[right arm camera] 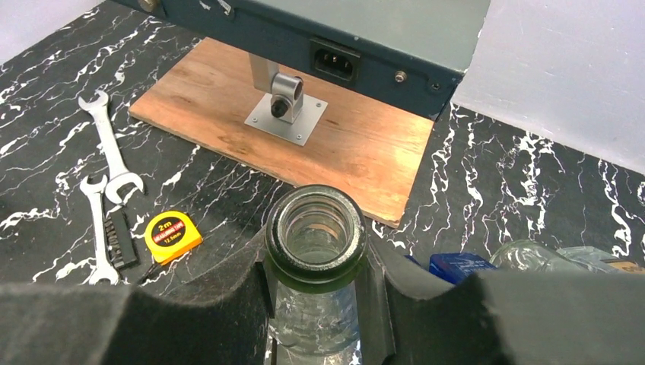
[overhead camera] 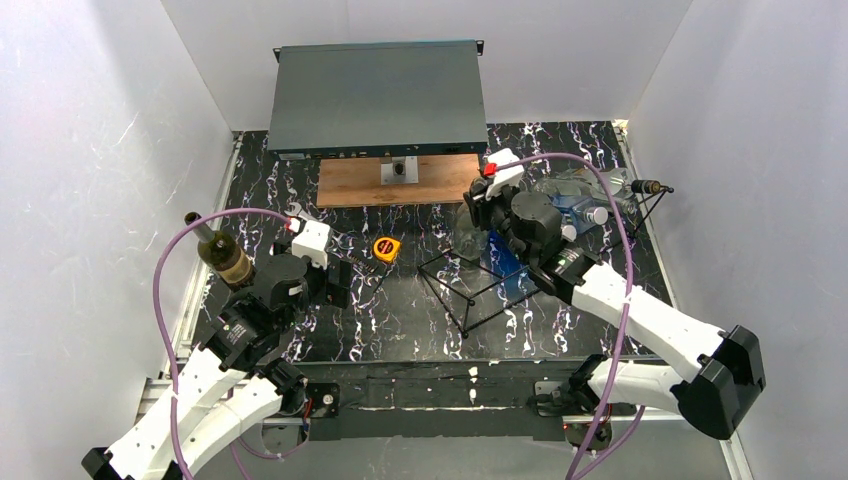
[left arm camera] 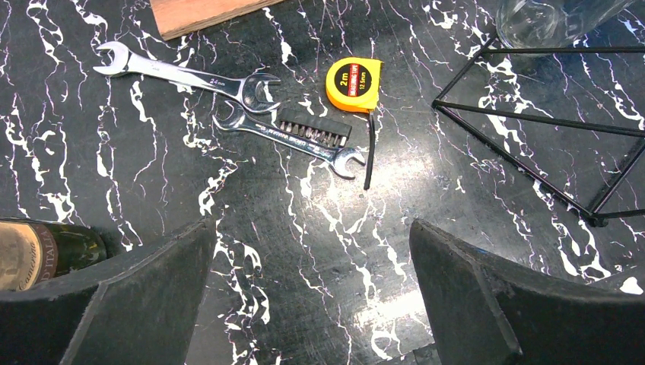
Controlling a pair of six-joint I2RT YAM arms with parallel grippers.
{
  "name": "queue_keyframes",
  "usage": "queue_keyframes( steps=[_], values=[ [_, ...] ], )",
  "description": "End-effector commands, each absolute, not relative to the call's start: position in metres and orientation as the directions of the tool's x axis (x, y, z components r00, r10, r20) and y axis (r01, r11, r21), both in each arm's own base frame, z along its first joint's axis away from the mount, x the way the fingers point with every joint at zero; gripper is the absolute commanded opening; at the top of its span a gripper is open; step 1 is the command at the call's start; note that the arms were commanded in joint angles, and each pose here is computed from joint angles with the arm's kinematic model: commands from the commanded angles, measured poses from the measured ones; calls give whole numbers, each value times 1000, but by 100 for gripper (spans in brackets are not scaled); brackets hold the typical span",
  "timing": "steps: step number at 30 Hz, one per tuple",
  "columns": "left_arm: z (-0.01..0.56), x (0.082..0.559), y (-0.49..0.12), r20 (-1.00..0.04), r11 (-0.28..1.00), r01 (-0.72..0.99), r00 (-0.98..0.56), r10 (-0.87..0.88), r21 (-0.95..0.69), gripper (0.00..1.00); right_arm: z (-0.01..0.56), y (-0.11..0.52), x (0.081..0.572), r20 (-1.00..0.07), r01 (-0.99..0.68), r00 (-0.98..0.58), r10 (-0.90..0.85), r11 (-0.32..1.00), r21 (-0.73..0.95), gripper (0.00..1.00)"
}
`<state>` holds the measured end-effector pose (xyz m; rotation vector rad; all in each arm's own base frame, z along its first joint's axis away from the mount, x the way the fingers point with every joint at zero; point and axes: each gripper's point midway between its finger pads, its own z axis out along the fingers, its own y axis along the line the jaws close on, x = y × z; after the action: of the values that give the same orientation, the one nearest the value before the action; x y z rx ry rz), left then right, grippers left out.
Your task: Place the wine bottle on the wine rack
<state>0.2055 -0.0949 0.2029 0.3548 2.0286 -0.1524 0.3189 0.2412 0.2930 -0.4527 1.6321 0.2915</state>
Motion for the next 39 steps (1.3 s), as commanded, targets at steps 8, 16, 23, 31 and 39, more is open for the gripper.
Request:
queue_keyframes(
  steps=[8,16,23,31,39],
  values=[
    [203,208,-96,-889,946,318,-417,191,54,97,343,223,301,-993,-463,118,0,884,-55,1],
    [205,208,-97,-891,946,320,-413,186,49,97,304,207,290,-998,-445,33,-45,894,-55,2],
    [206,207,-95,-894,948,315,-410,181,47,97,281,203,282,-999,-449,-28,-47,893,-29,2],
    [208,205,-94,-899,949,313,-403,171,40,97,261,195,272,-993,-445,-104,-47,895,4,3],
    [208,204,-93,-900,950,309,-403,165,36,97,237,190,260,-980,-448,-193,-55,893,38,8]
  ],
)
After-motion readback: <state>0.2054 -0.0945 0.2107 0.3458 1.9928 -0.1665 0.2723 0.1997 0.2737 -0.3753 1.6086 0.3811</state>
